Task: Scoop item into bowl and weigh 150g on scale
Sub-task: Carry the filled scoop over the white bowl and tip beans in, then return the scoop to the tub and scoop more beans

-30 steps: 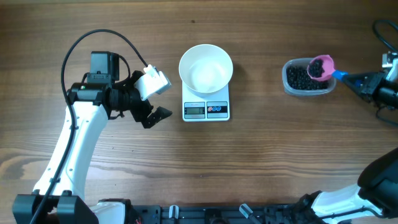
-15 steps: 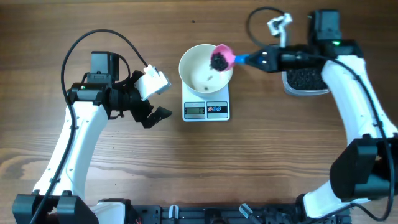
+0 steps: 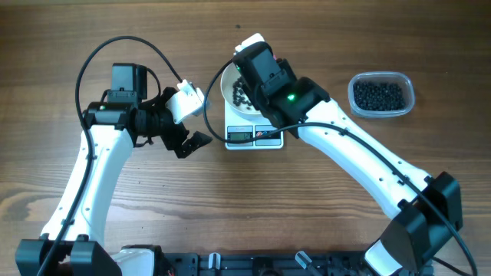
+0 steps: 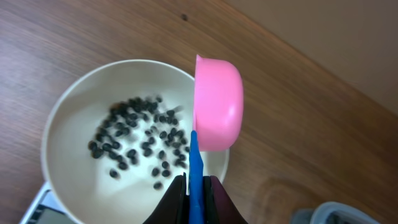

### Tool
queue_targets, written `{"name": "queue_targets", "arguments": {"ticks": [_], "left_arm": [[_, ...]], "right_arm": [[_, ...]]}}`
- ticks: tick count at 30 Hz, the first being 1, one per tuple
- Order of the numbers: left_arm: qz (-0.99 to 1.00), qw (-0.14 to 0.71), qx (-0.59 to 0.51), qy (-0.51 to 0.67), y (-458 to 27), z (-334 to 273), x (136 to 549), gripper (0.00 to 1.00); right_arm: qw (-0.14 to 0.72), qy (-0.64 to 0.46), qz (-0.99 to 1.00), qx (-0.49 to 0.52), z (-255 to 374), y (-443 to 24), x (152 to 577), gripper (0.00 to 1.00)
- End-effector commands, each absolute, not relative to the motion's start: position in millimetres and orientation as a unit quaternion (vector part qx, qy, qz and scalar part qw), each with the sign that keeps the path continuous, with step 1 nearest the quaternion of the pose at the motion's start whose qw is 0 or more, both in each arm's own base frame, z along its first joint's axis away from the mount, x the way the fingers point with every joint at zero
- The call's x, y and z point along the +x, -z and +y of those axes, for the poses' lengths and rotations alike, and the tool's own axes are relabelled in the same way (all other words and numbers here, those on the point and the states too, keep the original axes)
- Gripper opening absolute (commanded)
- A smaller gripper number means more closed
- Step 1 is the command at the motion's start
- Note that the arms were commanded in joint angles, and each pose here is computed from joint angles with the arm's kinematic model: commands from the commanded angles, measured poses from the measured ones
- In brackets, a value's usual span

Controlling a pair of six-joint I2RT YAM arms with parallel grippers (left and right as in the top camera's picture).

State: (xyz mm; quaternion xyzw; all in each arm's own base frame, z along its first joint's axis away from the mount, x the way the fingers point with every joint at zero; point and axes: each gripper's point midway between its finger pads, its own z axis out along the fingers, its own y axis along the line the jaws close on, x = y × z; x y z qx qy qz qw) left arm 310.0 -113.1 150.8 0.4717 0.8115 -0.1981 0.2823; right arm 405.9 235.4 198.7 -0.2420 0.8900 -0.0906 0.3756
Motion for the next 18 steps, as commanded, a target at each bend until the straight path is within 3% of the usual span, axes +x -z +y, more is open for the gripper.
{"name": "queue_targets", "arguments": {"ticks": [1, 5, 10, 14, 18], "left_arm": [[0.803, 0.293, 0.478, 0.202, -156.1, -114.6, 308.1, 1.00], [0.803, 0.293, 0.478, 0.202, -156.1, -114.6, 308.1, 1.00], [0.803, 0.293, 0.478, 0.202, -156.1, -114.6, 308.1, 1.00], [0.803, 0.293, 0.478, 0.202, -156.1, -114.6, 308.1, 1.00], [0.803, 0.293, 0.478, 0.202, -156.1, -114.7, 308.0, 1.00]], "right_arm": [[0.380, 0.056, 0.892, -0.237, 233.3, -209.5, 413.2, 0.04], [0.378, -0.042, 0.902, -0.206, 201.3, -242.6, 408.9, 0.04], [0.352, -0.008, 0.934, -0.063, 45.4, -272.8, 388.9, 0.04], [0.258, 0.048, 0.965, 0.025, -59.6, -228.8, 365.2, 0.04], [0.181, 0.048, 0.981, 0.043, -84.7, -173.1, 364.6, 0.04]]}}
